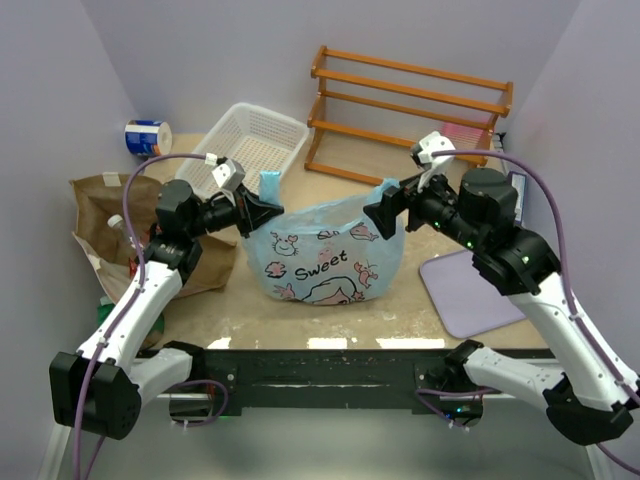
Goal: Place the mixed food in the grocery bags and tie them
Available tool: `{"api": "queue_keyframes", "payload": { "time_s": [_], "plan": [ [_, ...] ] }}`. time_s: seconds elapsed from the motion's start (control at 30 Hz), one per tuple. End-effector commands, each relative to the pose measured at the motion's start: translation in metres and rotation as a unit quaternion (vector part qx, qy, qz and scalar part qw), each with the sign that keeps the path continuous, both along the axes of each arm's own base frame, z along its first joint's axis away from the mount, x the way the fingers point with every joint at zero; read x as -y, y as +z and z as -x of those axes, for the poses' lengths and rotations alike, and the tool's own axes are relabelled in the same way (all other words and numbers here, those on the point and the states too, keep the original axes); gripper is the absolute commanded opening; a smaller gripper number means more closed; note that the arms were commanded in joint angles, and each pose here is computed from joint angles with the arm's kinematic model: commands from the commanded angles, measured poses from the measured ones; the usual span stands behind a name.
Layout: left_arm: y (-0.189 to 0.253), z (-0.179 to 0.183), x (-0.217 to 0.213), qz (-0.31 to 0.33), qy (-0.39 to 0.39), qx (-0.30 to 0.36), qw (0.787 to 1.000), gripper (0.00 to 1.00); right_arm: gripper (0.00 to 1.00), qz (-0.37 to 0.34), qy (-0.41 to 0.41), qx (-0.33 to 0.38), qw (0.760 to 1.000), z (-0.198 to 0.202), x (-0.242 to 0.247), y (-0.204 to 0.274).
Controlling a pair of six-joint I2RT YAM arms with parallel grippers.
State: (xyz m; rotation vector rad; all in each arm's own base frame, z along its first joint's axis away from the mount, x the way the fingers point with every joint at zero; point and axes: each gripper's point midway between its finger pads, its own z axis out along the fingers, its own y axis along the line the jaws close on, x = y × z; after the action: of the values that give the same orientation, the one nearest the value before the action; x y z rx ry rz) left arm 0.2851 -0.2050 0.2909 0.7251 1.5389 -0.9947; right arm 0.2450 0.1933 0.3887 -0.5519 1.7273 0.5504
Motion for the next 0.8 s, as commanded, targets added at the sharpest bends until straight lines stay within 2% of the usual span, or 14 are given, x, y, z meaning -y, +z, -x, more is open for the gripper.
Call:
{"api": "queue_keyframes", "payload": {
  "time_s": [0.0, 0.13, 0.33, 0.6, 0.77],
  "plan": [
    [0.023, 0.0, 0.0, 0.003, -0.01, 0.044, 0.999, 0.0, 0.99, 0.013, -0.013, 0.031, 0.999, -0.018, -0.001, 0.007],
    [0.023, 0.001, 0.0, 0.003, -0.013, 0.045, 0.999, 0.0, 0.99, 0.042, 0.006, 0.062, 0.997, -0.026, -0.007, 0.0],
    [0.021, 0.001, 0.001, 0.004, -0.016, 0.042, 0.999, 0.0, 0.99, 0.071, -0.021, 0.099, 0.992, -0.042, 0.001, -0.006],
    [0.018, -0.001, 0.001, 0.002, -0.016, 0.037, 0.999, 0.0, 0.99, 0.067, -0.058, 0.12, 0.989, -0.052, 0.01, 0.006],
    [0.018, -0.001, 0.002, 0.002, -0.016, 0.038, 0.999, 0.0, 0.99, 0.077, -0.051, 0.107, 0.99, -0.061, 0.003, -0.006]
  ]
}}
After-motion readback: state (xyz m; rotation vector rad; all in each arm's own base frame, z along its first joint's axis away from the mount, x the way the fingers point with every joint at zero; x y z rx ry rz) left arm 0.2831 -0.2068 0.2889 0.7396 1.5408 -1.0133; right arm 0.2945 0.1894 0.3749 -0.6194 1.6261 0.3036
